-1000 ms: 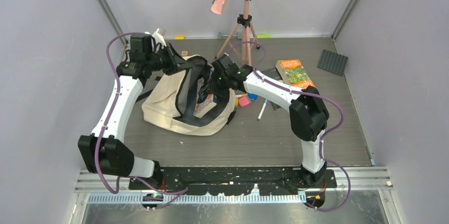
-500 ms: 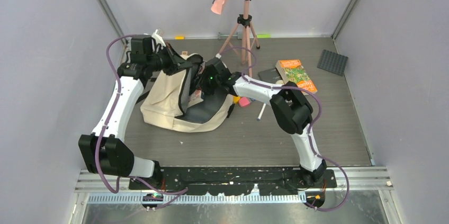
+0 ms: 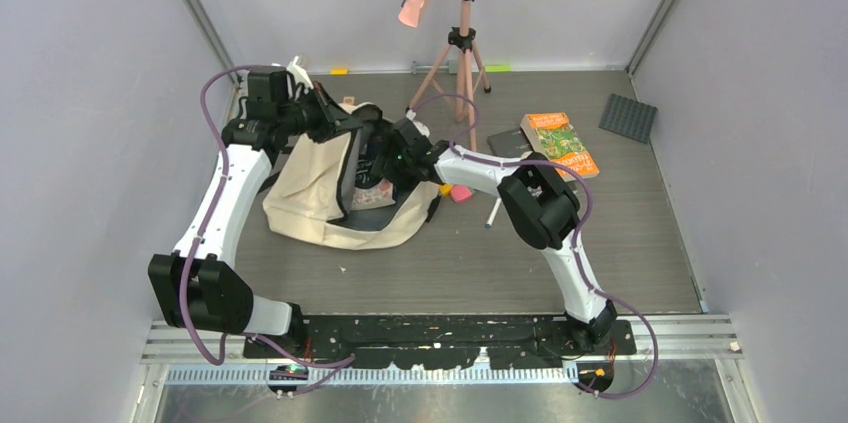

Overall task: Pack the student bag
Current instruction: Place the book in the student bag, then pick up the book from the center of the board.

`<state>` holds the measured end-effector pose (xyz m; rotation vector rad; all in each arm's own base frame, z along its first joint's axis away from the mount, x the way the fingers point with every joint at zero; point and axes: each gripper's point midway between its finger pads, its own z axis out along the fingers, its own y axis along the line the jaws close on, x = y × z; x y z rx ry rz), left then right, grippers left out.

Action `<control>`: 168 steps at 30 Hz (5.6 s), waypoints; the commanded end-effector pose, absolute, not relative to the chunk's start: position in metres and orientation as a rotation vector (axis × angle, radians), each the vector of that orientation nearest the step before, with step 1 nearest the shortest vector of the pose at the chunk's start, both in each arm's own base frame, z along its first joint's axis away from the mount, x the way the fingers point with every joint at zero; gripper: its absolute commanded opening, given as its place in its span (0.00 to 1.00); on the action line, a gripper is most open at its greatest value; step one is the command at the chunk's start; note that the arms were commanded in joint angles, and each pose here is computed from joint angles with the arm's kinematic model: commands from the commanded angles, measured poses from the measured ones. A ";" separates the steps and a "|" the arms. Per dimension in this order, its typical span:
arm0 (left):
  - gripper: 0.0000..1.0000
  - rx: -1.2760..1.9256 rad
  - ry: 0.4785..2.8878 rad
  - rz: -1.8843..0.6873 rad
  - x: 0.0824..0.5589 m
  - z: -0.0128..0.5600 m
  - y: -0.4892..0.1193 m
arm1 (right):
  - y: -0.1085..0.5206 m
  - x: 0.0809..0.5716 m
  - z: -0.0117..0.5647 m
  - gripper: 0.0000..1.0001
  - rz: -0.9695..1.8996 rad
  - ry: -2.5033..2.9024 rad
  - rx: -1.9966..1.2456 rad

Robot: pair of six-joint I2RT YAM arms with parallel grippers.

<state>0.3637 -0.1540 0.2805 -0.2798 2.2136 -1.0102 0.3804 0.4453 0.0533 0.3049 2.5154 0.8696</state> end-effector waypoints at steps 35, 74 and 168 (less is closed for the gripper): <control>0.00 -0.270 2.151 -1.028 0.352 0.315 -0.154 | 0.481 0.390 0.193 0.01 1.583 2.157 0.546; 0.00 -0.291 2.175 -0.857 0.350 0.290 -0.127 | 0.278 0.333 0.252 0.81 0.269 2.157 -0.638; 0.00 -0.282 2.194 -0.904 0.336 0.289 -0.126 | 0.036 0.429 0.251 0.01 -0.680 2.348 -0.226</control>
